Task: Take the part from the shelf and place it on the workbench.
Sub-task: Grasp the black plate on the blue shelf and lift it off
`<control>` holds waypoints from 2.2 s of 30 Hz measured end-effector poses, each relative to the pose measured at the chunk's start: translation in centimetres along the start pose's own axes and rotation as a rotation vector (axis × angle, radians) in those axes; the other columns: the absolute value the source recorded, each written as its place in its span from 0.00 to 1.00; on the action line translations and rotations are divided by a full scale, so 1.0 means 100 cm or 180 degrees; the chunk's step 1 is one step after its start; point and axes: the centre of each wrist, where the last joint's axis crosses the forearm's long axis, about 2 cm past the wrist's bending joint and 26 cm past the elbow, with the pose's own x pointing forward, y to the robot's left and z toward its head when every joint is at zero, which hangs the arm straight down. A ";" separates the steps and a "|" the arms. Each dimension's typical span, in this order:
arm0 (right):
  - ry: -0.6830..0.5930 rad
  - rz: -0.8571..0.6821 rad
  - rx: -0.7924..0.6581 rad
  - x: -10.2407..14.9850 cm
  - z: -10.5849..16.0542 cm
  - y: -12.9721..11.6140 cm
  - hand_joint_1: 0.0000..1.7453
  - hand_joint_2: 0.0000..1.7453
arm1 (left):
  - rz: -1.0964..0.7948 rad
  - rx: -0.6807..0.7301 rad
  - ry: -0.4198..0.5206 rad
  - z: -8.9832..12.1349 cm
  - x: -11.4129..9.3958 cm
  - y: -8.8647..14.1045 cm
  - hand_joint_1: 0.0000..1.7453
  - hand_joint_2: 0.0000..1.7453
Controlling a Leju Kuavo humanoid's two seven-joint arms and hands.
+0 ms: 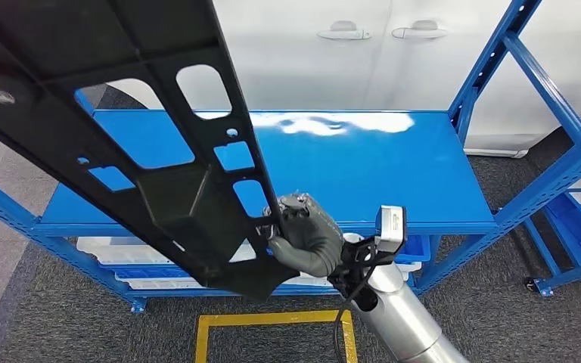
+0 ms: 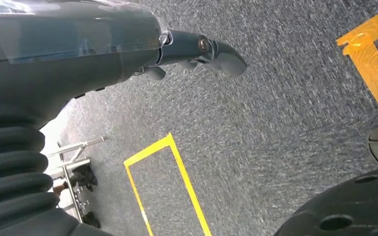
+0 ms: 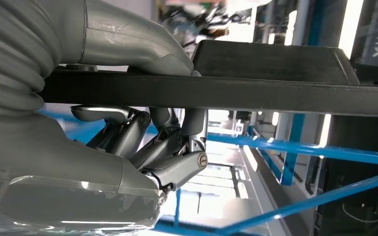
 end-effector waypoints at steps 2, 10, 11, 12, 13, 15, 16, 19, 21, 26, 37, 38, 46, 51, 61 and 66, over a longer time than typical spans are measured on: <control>0.0005 -0.0119 -0.0068 -0.007 0.009 0.017 1.00 1.00 | 0.0021 0.0004 -0.0010 0.000 -0.002 0.000 0.00 0.25; 0.0113 -0.0186 -0.0360 -0.019 0.030 0.065 1.00 1.00 | 0.0022 0.0053 -0.0078 -0.001 0.009 0.007 0.00 1.00; 0.0121 -0.0150 -0.0384 -0.019 0.034 0.071 1.00 1.00 | 0.0003 0.0050 -0.0075 -0.001 0.010 0.008 0.00 1.00; 0.0114 -0.0126 -0.0405 -0.019 0.037 0.077 1.00 1.00 | -0.0012 0.0045 -0.0072 -0.002 0.011 0.008 0.00 1.00; 0.0098 -0.0110 -0.0421 -0.018 0.039 0.082 1.00 1.00 | -0.0024 0.0042 -0.0074 -0.002 0.012 0.009 0.00 1.00; 0.0067 -0.0104 -0.0440 -0.016 0.041 0.089 1.00 1.00 | -0.0037 0.0044 -0.0090 -0.002 0.015 0.010 0.00 1.00; 0.0055 -0.0104 -0.0442 -0.015 0.042 0.091 0.99 1.00 | -0.0040 0.0046 -0.0104 -0.002 0.017 0.010 0.00 1.00; 0.0026 -0.0104 -0.0437 -0.012 0.041 0.094 0.99 1.00 | -0.0045 0.0051 -0.0144 -0.002 0.024 0.012 0.00 1.00; 0.0014 -0.0107 -0.0426 -0.011 0.041 0.095 1.00 1.00 | -0.0048 0.0060 -0.0171 -0.002 0.027 0.013 0.00 1.00; 0.0000 -0.0120 -0.0382 -0.009 0.043 0.098 1.00 1.00 | -0.0112 0.0059 -0.0252 -0.003 0.039 0.018 0.00 1.00; -0.0041 -0.0107 -0.0327 -0.002 0.043 0.097 1.00 1.00 | -0.0187 0.0152 -0.0242 -0.003 0.047 0.023 0.00 1.00; -0.0032 -0.0105 -0.0327 -0.003 0.043 0.097 1.00 1.00 | -0.0187 0.0179 -0.0233 -0.003 0.049 0.024 0.00 1.00; -0.0018 -0.0081 -0.0349 -0.002 0.044 0.096 1.00 1.00 | -0.0204 0.0199 -0.0179 -0.003 0.047 0.023 0.00 1.00; 0.0015 -0.0060 -0.0358 -0.002 0.045 0.095 1.00 1.00 | -0.0221 0.0144 -0.0181 -0.003 0.048 0.022 0.00 1.00; 0.0030 -0.0045 -0.0396 -0.001 0.047 0.095 1.00 1.00 | -0.0226 0.0122 -0.0177 -0.003 0.049 0.022 0.00 1.00; 0.0046 -0.0046 -0.0403 -0.002 0.047 0.095 1.00 1.00 | -0.0231 0.0103 -0.0173 -0.003 0.049 0.023 0.00 1.00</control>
